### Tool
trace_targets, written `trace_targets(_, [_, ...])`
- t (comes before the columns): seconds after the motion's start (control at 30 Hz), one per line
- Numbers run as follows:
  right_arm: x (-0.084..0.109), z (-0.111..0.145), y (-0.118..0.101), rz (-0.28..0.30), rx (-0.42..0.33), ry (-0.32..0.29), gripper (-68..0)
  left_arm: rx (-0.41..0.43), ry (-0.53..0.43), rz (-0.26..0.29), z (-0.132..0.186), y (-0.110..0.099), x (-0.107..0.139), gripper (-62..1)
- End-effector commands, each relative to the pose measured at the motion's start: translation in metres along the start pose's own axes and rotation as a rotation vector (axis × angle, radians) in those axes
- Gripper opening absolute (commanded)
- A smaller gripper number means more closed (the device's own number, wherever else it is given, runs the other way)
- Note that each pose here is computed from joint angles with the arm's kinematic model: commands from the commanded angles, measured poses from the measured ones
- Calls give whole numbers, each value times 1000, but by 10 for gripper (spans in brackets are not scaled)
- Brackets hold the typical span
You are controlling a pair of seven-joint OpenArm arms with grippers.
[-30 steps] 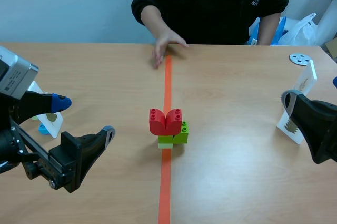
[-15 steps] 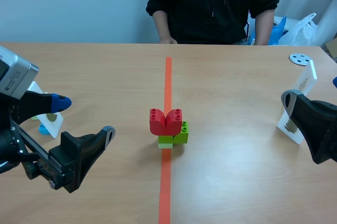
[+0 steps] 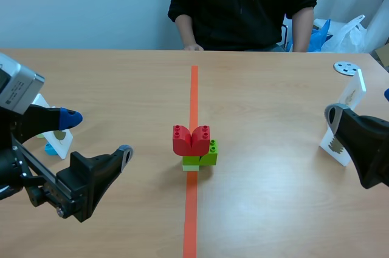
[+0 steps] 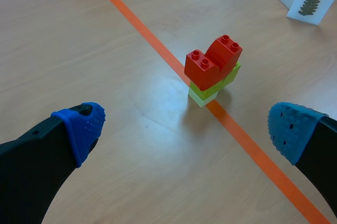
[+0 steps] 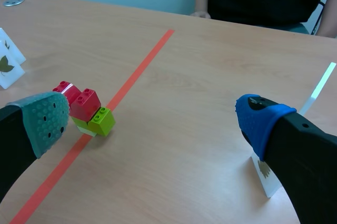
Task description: Sort the leaf by its shape. The table is split by an orange tape line. A compound leaf with several leaflets goes to the left side, a simple leaf with one blade goes to the right side. Return to the home posture when a red brick is placed on the table.
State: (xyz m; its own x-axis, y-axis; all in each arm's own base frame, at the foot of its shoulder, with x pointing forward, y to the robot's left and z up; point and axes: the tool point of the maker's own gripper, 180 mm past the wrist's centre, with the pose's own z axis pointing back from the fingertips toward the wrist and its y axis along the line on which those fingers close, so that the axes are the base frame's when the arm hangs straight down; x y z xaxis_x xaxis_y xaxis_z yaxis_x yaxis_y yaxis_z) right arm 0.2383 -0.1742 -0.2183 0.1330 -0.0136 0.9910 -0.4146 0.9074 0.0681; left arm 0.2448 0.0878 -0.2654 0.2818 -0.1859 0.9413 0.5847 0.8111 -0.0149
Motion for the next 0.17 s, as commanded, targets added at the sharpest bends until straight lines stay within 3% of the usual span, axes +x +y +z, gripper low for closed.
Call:
trace_targets(0.0, [16,-3,-1,24,9,-49,4,-3,-43,-4,0,-2,13,14])
trace_targets(0.13, [16,-3,-1,24,9,-50,4,-3,-43,-4,0,-2,13,14])
